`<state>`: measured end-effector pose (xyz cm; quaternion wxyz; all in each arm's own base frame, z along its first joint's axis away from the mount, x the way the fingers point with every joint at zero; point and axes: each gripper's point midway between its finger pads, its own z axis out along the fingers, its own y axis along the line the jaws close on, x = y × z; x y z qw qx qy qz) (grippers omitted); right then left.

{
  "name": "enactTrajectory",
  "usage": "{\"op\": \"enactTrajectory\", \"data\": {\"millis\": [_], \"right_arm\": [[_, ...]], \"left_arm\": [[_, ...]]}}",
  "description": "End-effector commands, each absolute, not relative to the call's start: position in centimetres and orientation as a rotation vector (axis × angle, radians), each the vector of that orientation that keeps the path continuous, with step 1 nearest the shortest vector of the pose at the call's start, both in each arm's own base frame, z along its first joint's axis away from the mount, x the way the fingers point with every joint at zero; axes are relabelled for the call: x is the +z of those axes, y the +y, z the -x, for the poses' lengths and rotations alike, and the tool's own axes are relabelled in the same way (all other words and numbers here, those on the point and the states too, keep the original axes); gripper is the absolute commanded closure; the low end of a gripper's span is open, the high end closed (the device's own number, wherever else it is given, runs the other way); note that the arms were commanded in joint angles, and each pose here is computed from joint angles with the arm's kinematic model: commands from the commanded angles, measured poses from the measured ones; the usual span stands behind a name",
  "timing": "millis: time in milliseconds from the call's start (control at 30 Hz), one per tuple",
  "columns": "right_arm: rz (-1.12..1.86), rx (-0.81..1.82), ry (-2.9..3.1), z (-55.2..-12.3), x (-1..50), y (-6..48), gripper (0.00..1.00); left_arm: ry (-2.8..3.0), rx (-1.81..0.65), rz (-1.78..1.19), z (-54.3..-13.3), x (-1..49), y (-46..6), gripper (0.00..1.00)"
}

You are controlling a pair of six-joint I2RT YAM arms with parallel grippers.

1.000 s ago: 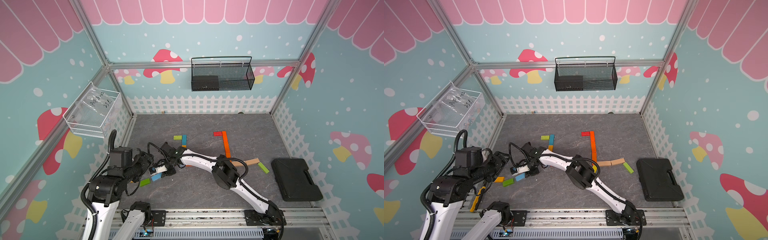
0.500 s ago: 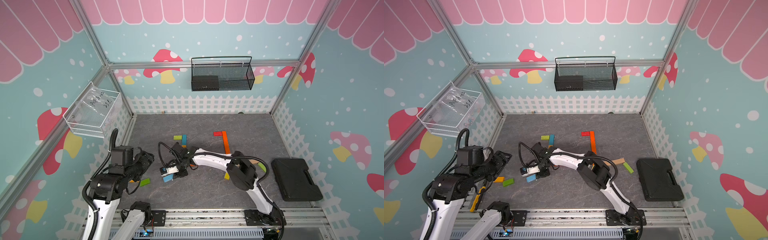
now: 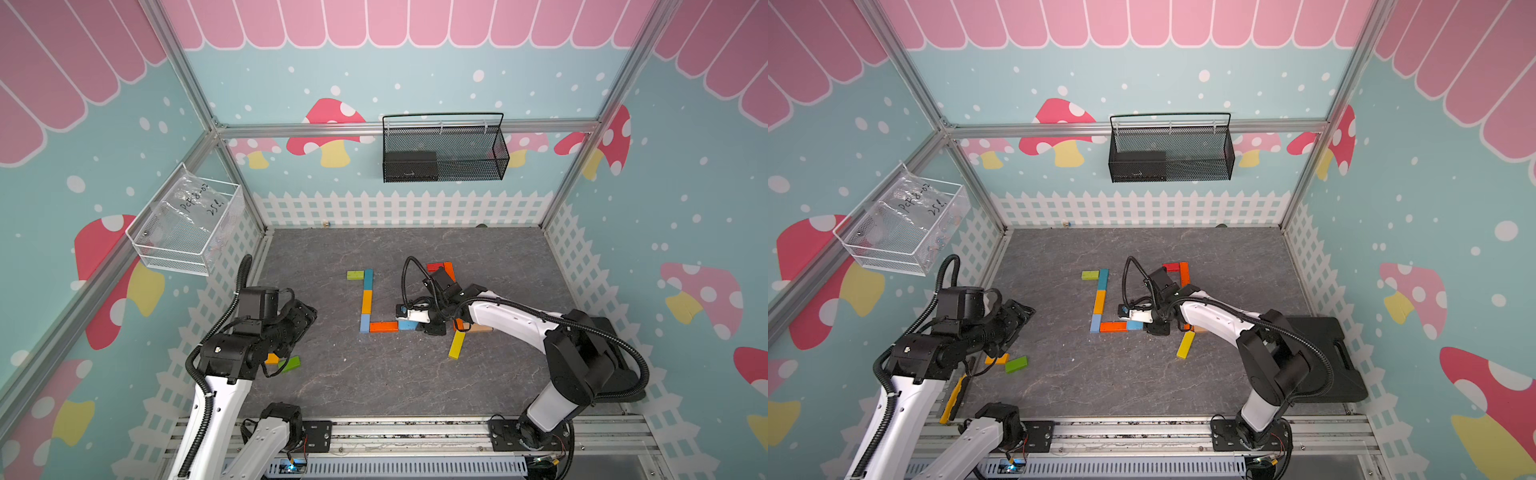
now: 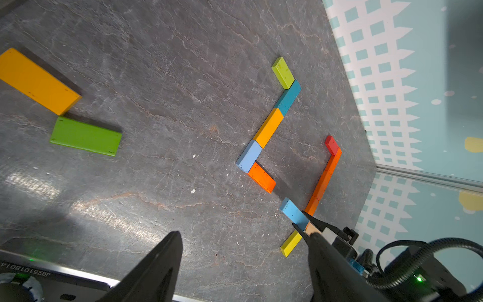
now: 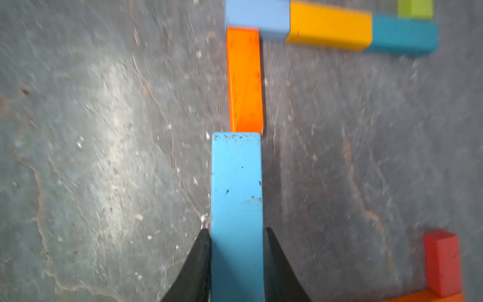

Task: Assemble a giraffe with building blocks
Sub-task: Assemble the building block at the center of the board.

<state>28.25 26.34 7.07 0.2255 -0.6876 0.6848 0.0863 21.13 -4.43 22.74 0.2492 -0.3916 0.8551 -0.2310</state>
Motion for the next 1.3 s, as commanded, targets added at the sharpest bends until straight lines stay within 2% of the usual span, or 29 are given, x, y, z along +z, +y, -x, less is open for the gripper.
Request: {"op": "enactTrajectory", "data": {"millis": [0,267,433,1267], "right_arm": [[1.897,0.244,1.878,-28.9,6.0,26.0,0.85],[1.924,0.341,1.942,-28.4,1.5,26.0,0.83],[1.902,0.356,1.988,-29.0,0.1,25.8,0.77],[1.973,0.328,1.955,-29.1,-0.4,25.5,0.73]], "left_arm": [[2.321,-0.66,1.051,-21.7,22.7,-4.8,0.21],[2.32,-0.656,1.057,-21.8,22.4,-4.7,0.21],[2.327,-0.652,1.057,-21.7,22.2,-4.7,0.21],[2.371,-0.674,1.042,-22.2,21.7,-5.4,0.21]]}}
